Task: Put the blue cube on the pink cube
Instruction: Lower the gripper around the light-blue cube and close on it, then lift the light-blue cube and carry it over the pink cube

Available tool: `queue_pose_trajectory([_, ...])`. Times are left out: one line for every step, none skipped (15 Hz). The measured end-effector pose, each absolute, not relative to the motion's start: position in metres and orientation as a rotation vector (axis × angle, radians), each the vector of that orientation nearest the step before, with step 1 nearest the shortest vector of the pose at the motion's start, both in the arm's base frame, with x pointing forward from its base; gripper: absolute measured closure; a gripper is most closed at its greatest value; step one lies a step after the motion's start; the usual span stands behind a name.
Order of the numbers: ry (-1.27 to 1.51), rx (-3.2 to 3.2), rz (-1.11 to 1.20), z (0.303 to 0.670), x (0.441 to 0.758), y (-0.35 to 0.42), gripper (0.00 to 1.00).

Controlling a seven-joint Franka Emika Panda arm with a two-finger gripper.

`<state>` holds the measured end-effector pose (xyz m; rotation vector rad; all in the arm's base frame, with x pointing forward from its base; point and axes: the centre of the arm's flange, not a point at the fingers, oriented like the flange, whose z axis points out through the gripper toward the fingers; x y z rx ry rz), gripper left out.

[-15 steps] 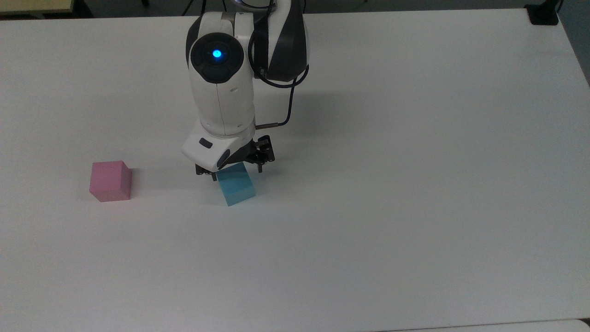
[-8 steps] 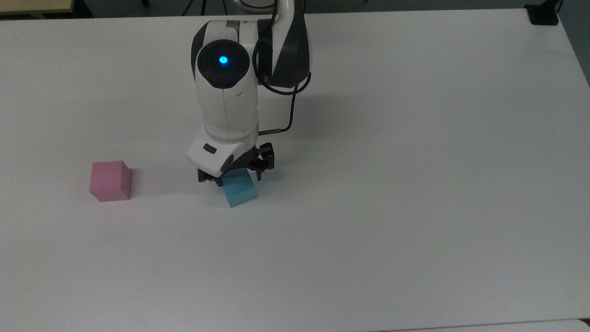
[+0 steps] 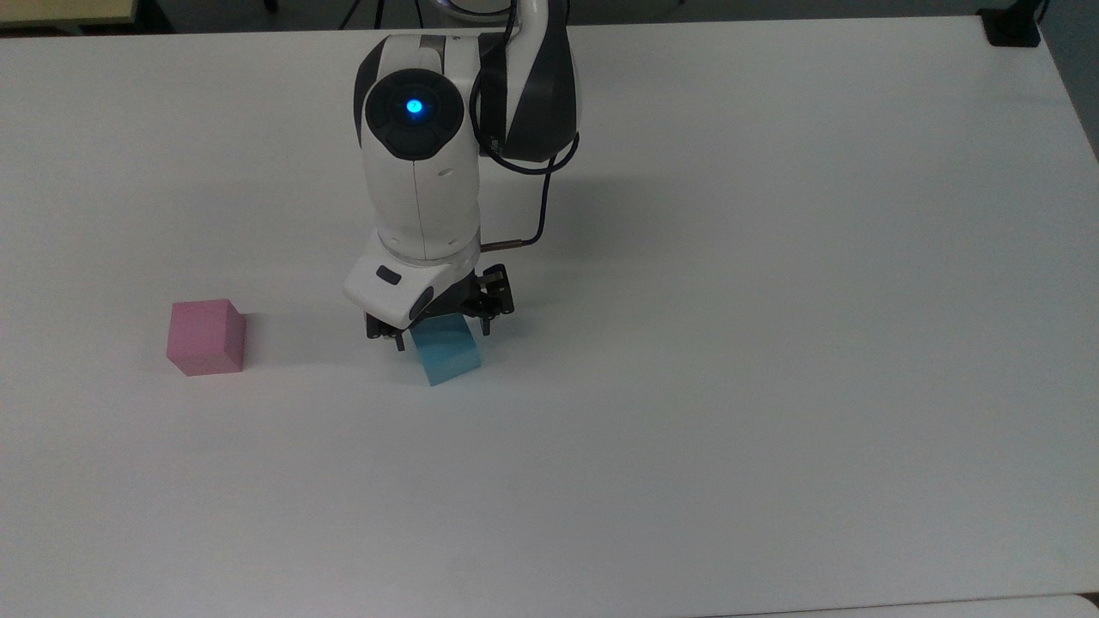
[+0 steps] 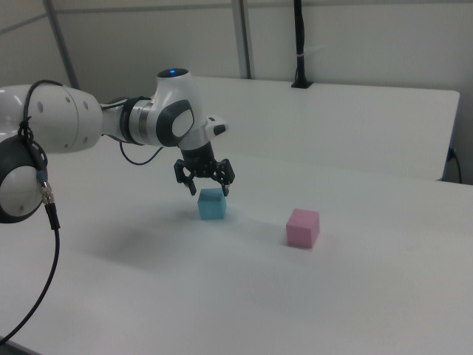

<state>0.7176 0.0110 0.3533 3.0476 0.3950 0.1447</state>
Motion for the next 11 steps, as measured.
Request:
queue_pose_trajectory([0.393, 3.048, 0.145, 0.353, 0.718, 0.010, 0.00])
queue_pose_trajectory([0.390, 3.048, 0.144, 0.353, 0.718, 0.009, 0.00])
queue_pose_trajectory([0.384, 3.049, 0.139, 0.351, 0.718, 0.006, 0.00])
queue_pose_trajectory([0.381, 3.050, 0.130, 0.347, 0.717, 0.004, 0.00])
queue_pose_trajectory([0.380, 3.052, 0.112, 0.339, 0.717, 0.003, 0.00])
queue_pose_trajectory([0.375, 3.055, 0.089, 0.325, 0.718, 0.004, 0.01])
queue_pose_trajectory([0.362, 3.056, 0.093, 0.318, 0.719, 0.004, 0.01])
queue_pose_trajectory([0.325, 3.059, 0.115, 0.315, 0.721, 0.003, 0.14])
queue_pose_trajectory([0.301, 3.059, 0.129, 0.318, 0.723, 0.001, 0.26])
queue_pose_trajectory([0.269, 3.058, 0.150, 0.326, 0.725, -0.004, 0.34])
queue_pose_trajectory([0.234, 3.056, 0.180, 0.338, 0.726, -0.015, 0.37])
